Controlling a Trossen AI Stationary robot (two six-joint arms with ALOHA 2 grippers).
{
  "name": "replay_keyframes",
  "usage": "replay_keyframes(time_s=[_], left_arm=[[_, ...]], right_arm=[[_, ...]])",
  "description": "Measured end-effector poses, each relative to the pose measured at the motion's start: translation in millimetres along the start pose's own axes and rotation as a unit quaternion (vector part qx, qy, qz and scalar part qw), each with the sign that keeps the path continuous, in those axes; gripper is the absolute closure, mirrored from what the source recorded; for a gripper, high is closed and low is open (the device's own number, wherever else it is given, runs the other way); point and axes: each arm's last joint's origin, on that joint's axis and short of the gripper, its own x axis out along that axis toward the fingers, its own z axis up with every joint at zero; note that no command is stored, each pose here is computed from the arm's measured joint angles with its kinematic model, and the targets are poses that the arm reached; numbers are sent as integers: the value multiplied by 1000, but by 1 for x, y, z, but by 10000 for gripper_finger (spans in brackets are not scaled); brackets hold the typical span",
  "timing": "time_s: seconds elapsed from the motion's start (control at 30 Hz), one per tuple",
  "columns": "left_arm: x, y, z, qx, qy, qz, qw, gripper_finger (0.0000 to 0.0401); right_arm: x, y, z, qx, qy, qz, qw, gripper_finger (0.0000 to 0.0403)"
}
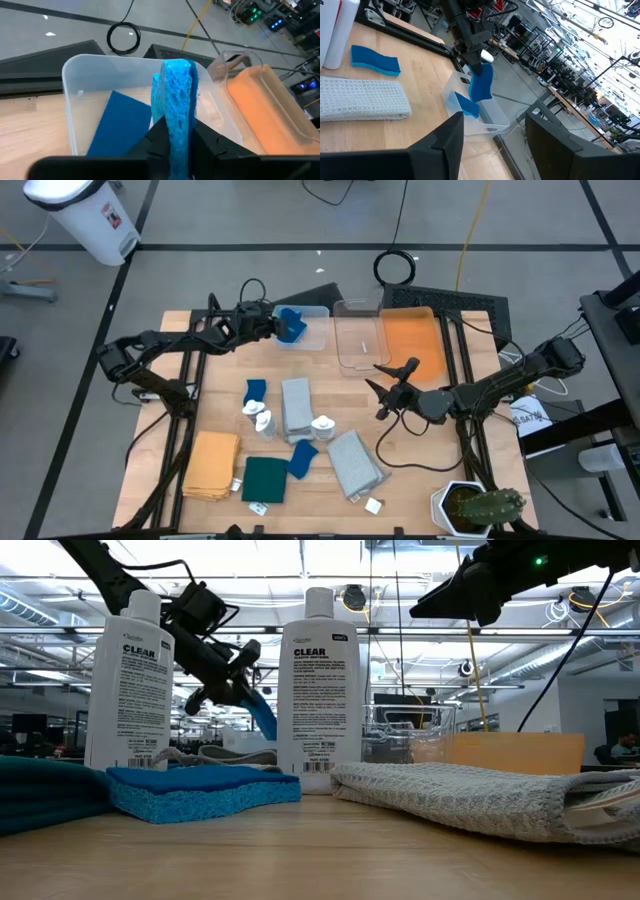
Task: Pick & Place Kitchen Items
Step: Put the blue sponge into the white bin
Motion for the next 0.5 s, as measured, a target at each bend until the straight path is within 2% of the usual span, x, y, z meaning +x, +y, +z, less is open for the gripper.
replay_keyframes(time_s=[0.3,0.5], left_arm=[[0,0,0,23,-3,2,1000,235],[-3,-4,4,23,-17,-15,999,195]], right_arm=[[0,0,0,0,0,0,1000,223],[0,0,0,0,0,0,1000,221]])
